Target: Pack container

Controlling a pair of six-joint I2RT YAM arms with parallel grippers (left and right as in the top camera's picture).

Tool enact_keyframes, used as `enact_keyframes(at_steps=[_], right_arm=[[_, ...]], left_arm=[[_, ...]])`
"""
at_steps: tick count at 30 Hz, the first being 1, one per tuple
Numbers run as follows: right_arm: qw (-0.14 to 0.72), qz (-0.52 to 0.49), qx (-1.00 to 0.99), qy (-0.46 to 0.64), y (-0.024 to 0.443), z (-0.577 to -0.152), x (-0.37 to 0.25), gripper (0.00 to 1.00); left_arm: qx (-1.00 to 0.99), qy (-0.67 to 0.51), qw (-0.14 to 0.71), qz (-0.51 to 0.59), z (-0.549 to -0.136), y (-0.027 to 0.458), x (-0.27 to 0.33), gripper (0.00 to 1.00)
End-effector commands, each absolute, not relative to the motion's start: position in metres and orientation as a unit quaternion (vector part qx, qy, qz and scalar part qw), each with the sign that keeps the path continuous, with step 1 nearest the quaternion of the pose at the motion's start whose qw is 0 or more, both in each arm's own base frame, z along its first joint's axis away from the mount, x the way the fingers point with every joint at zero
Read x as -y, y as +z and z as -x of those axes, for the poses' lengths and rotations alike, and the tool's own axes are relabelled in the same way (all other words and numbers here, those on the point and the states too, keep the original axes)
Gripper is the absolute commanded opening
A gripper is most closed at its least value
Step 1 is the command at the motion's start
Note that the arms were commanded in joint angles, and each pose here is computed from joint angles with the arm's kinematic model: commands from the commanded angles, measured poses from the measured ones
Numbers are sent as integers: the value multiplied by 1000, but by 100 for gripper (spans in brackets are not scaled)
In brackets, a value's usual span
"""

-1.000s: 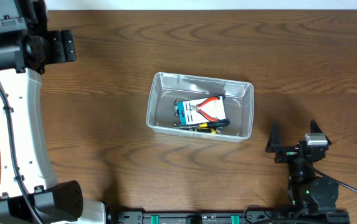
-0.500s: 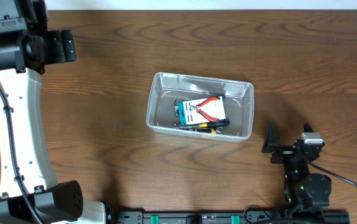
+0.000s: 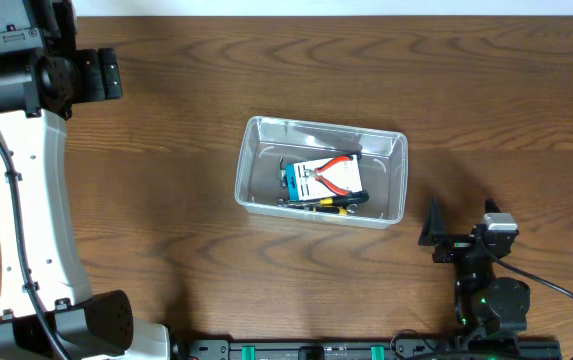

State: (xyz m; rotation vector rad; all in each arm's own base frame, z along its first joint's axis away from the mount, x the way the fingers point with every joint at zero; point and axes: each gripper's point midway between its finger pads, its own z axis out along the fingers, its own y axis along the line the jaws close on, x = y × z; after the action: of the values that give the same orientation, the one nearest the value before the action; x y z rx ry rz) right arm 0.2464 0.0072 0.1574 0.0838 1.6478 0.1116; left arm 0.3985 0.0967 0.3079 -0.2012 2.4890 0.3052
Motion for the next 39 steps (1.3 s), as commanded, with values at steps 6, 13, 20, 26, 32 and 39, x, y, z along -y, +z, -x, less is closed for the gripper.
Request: enact_keyframes(at_steps=[6,13,20,26,32,39], right_arm=[[680,-47,-730,52,158,-246,-5,99],[680,-47,-730,52,158,-246,-5,99],[680,-47,-730,52,158,-246,-5,99],[680,-47,-730,52,158,-246,-5,99],[680,-47,-730,52,157,-246,-5,99],[680,-47,-730,52,158,-246,-5,99]], left_arm=[[-938,118,315,82,-397,315,-99,98],[-938,118,316,82,-397,315,-99,98],[-938,118,315,82,-397,315,-99,98],[-938,118,316,82,-397,315,-99,98],[-938,118,316,82,-397,315,-99,98],[-926,124,346,82,-382,341,-99,98]])
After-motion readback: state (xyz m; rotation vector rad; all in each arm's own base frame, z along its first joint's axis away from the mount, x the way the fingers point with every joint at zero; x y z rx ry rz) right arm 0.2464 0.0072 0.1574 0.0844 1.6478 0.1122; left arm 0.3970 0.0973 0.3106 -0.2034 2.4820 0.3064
